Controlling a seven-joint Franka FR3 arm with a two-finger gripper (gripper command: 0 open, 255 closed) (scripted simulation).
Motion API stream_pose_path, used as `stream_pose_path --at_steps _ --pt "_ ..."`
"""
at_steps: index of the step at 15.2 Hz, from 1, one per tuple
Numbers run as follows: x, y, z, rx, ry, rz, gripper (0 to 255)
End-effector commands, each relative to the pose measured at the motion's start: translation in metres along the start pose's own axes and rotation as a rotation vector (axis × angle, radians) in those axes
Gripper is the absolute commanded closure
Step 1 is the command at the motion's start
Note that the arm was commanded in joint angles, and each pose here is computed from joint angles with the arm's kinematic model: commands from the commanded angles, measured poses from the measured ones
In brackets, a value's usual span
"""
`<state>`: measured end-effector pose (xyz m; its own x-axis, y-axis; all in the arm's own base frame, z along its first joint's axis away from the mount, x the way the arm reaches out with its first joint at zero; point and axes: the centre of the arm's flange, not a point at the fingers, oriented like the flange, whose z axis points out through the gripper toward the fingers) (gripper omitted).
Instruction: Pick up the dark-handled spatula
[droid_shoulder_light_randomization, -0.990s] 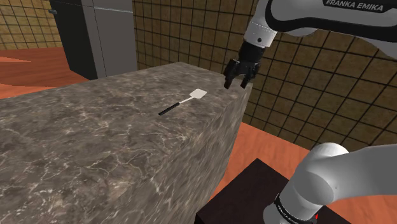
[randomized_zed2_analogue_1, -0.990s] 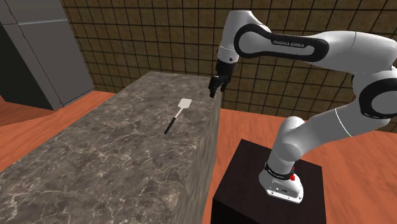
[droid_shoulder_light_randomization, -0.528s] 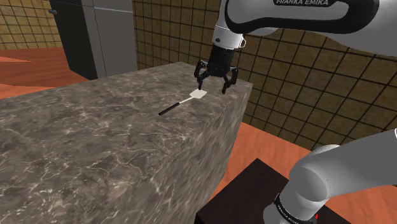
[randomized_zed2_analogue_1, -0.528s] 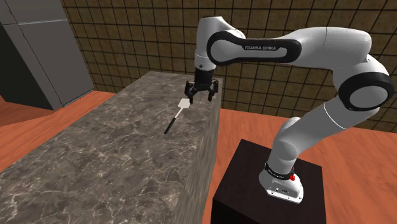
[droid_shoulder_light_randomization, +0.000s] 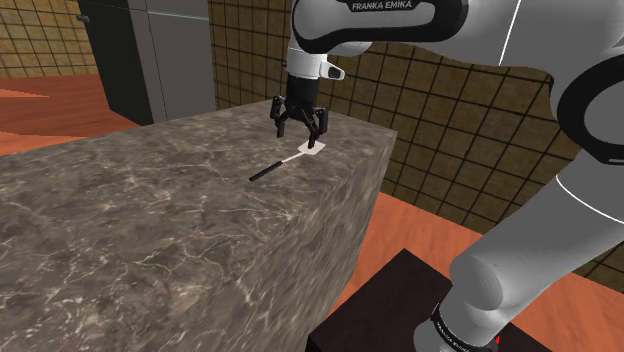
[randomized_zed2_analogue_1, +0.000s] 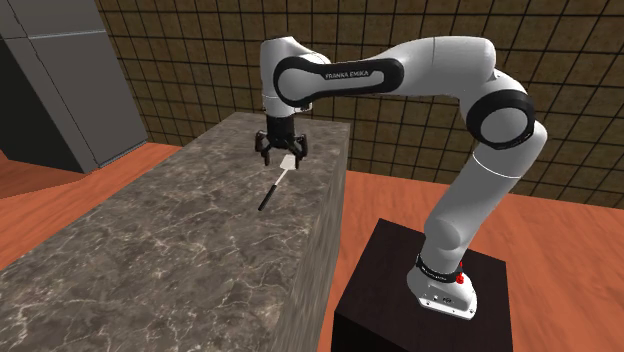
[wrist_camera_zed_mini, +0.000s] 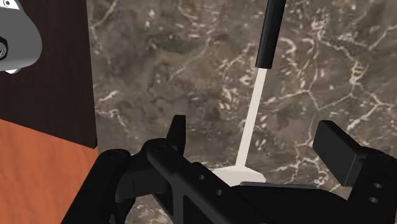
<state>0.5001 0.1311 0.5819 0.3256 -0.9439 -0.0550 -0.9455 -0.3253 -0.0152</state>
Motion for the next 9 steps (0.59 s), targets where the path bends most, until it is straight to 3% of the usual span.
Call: stream_pose_path --at_steps 1,9 --pt "0.004 -0.016 0.005 -0.01 -0.011 0.096 0" --pt "0.007 -0.015 0.045 -0.01 -0.011 0.096 0"
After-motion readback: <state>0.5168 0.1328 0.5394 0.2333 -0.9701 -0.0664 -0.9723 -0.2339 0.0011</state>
